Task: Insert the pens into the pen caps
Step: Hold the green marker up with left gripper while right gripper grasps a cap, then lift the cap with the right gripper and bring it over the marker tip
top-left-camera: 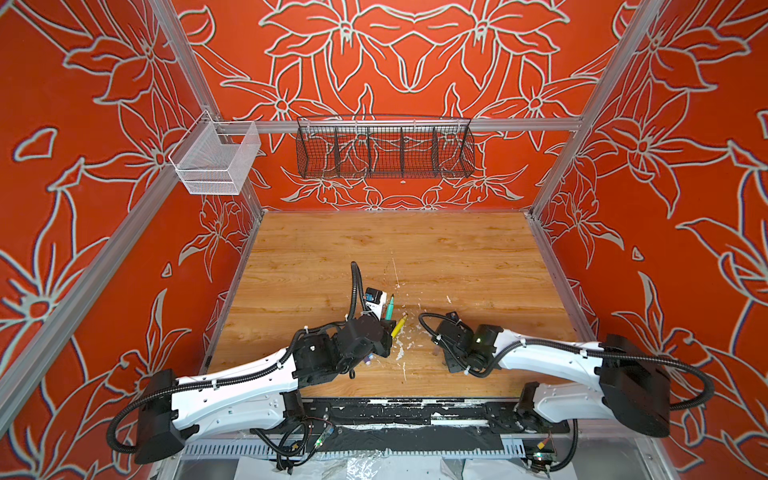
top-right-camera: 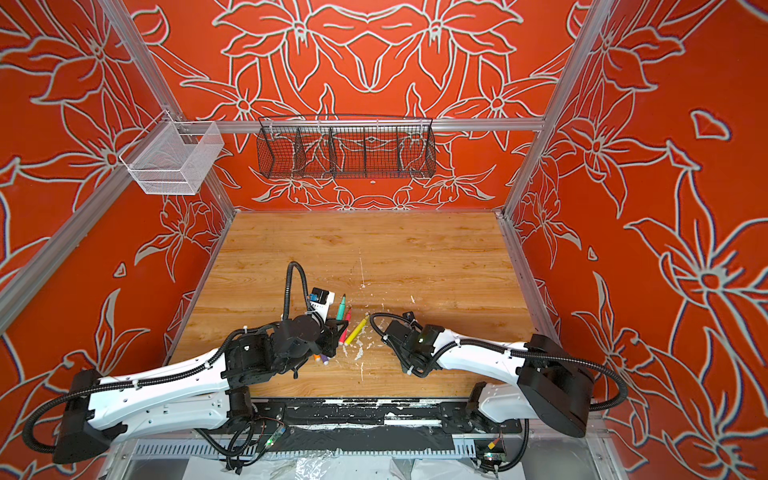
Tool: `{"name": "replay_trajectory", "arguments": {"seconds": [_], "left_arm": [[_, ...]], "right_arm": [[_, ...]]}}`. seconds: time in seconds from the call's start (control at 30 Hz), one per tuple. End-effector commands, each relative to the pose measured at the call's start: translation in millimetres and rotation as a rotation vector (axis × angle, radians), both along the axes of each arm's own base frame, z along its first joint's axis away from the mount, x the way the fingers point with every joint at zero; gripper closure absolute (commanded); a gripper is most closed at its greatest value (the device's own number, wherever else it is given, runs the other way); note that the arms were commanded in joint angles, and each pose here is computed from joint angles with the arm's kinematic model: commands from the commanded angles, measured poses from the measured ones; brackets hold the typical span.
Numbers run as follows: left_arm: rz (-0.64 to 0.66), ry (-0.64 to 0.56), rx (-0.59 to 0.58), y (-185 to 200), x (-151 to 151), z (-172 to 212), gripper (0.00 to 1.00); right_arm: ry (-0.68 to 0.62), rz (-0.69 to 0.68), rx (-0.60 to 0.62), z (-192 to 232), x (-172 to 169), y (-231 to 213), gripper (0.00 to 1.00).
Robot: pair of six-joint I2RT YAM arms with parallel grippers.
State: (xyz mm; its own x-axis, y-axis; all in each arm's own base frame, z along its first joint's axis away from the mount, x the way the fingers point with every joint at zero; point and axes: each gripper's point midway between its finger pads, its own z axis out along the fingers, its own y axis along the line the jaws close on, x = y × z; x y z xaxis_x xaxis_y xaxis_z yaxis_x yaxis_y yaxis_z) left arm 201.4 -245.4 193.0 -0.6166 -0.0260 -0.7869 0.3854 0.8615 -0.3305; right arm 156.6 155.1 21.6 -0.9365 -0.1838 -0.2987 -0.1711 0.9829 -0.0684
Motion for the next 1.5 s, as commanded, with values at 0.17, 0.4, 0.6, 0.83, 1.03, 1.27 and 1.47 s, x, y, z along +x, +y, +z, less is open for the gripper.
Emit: {"name": "replay_trajectory", "arguments": {"seconds": [0.17, 0.4, 0.6, 0.83, 1.03, 1.27, 1.47], "left_arm": [[-0.004, 0.005, -0.03, -0.3, -2.4, 7.4, 1.0], [-0.009, 0.002, -0.039, 0.0, -3.4, 8.0, 1.0], [-0.034, 0.002, -0.051, -4.2, -5.6, 10.2, 1.0], [-0.218, -0.01, -0.142, -29.3, -25.1, 20.9, 1.0], [-0.277, -0.011, -0.206, -37.6, -33.7, 30.2, 1.0], [-0.349, 0.006, -0.298, -56.0, -41.7, 40.6, 1.0], [-0.365, 0.009, -0.349, -65.2, -42.0, 47.7, 1.0]], "right_arm": [[0.027, -0.027, 0.003, -11.1, -3.3, -2.1, 0.71], [0.025, -0.034, 0.001, -10.5, -3.5, -3.6, 0.79], [0.011, -0.043, 0.017, -6.5, -3.4, -4.3, 0.85], [-0.114, -0.073, 0.113, 30.3, 12.4, 1.6, 0.88], [-0.317, -0.101, 0.301, 112.6, 33.2, 9.9, 0.93], [-0.548, -0.099, 0.714, 222.1, 43.9, 33.4, 0.94], [-0.637, -0.048, 1.02, 279.2, 45.0, 63.0, 0.95]]}}
